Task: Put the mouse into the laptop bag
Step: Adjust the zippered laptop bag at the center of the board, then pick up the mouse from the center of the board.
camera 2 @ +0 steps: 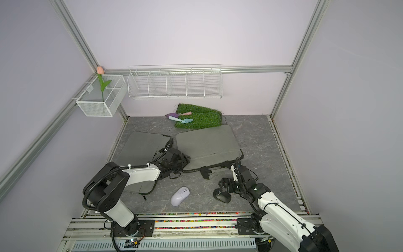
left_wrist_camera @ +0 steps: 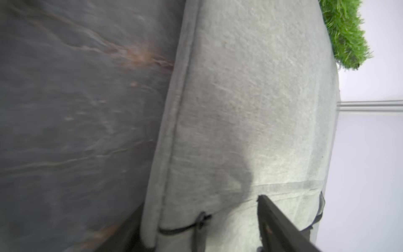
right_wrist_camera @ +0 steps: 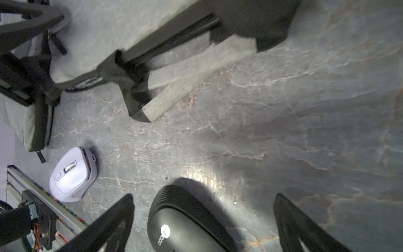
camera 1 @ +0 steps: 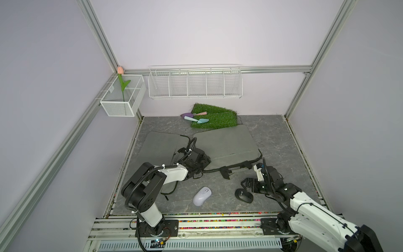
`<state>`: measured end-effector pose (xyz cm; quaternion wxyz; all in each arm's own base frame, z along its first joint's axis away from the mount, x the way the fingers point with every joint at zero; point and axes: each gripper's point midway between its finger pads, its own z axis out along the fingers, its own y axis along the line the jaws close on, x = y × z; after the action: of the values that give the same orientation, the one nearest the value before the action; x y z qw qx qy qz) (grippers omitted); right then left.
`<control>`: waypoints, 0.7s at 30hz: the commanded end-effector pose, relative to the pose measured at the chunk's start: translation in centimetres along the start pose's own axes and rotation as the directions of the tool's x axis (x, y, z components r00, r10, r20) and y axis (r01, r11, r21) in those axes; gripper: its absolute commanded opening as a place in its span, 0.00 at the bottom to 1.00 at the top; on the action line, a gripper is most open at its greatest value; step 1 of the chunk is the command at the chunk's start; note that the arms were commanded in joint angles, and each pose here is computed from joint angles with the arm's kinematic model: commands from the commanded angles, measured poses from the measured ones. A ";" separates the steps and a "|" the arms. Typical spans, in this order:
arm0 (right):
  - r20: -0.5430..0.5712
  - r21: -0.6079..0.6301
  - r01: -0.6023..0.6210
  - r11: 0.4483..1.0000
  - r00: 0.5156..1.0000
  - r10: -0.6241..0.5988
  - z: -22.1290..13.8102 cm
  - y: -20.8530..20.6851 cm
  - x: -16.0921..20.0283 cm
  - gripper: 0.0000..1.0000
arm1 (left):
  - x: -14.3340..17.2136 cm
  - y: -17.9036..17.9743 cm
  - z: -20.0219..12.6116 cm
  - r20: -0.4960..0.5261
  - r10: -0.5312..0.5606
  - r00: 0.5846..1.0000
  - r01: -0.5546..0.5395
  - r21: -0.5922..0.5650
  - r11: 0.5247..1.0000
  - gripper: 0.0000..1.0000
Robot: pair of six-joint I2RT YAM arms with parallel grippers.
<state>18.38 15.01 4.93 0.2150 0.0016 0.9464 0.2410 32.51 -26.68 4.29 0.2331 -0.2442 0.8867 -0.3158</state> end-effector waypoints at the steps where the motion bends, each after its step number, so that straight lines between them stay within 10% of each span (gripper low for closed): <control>1: -0.025 0.037 0.022 0.999 0.999 -0.021 0.8 0.0 1.5 0.99 | 3.2 1.4 0.8 -0.081 -0.006 0.997 0.002 -0.059 0.998 0.65; 21: -0.154 0.174 0.295 0.940 0.951 -0.270 0.7 2.2 6.5 0.98 | 8.4 -1.8 -2.7 -0.131 0.093 0.987 -0.089 0.034 0.995 0.68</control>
<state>12.25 18.11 2.79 0.1773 -0.1332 0.9636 0.1494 25.35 -31.72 5.23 0.1924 -0.1795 0.9060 -0.3315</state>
